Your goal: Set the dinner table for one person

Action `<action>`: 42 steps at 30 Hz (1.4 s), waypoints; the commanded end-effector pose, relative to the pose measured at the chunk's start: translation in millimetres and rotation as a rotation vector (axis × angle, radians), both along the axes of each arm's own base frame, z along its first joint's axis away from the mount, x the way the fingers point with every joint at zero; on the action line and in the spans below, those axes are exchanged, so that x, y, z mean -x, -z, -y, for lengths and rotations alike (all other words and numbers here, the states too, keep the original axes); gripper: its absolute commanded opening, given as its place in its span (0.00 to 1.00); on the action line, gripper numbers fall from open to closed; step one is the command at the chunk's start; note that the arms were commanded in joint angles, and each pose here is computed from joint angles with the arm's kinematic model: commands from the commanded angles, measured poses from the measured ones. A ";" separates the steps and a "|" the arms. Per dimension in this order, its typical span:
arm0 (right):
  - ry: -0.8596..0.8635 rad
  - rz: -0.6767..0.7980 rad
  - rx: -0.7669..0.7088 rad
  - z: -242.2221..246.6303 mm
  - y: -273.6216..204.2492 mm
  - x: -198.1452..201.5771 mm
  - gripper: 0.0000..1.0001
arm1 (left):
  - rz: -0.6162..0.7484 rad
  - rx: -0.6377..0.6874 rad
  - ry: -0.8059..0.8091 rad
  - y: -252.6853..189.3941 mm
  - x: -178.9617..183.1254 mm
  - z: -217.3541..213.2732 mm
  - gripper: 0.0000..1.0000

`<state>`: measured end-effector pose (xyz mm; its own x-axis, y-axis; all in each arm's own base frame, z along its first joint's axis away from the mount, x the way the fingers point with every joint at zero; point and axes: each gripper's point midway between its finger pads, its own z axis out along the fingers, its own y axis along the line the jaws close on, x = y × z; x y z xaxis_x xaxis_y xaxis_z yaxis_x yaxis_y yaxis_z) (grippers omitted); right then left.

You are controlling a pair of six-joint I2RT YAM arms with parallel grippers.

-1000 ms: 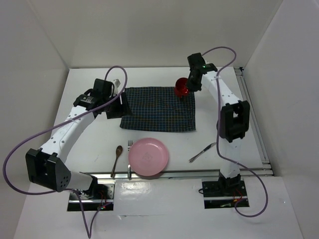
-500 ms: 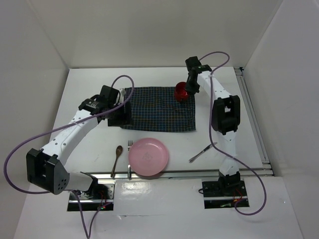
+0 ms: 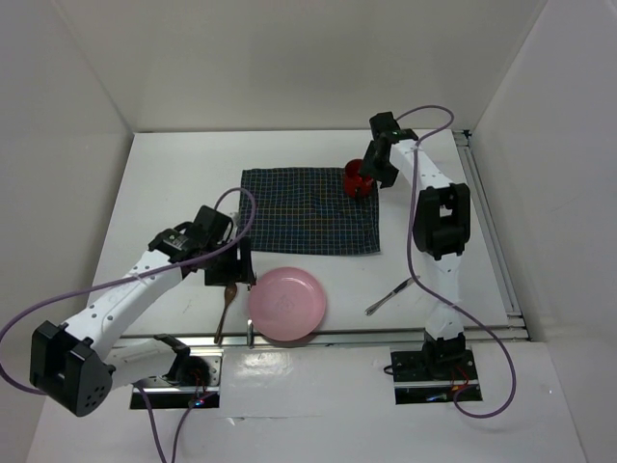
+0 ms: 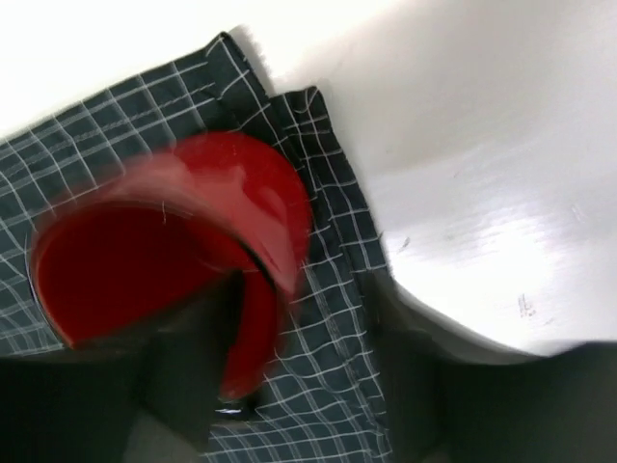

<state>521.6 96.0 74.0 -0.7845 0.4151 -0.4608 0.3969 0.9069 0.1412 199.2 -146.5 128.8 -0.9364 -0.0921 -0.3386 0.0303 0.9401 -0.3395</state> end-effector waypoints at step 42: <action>-0.115 0.355 -0.072 14.1 -161.7 83.7 0.99 | -0.106 -0.040 -0.236 87.0 25.6 9.0 0.55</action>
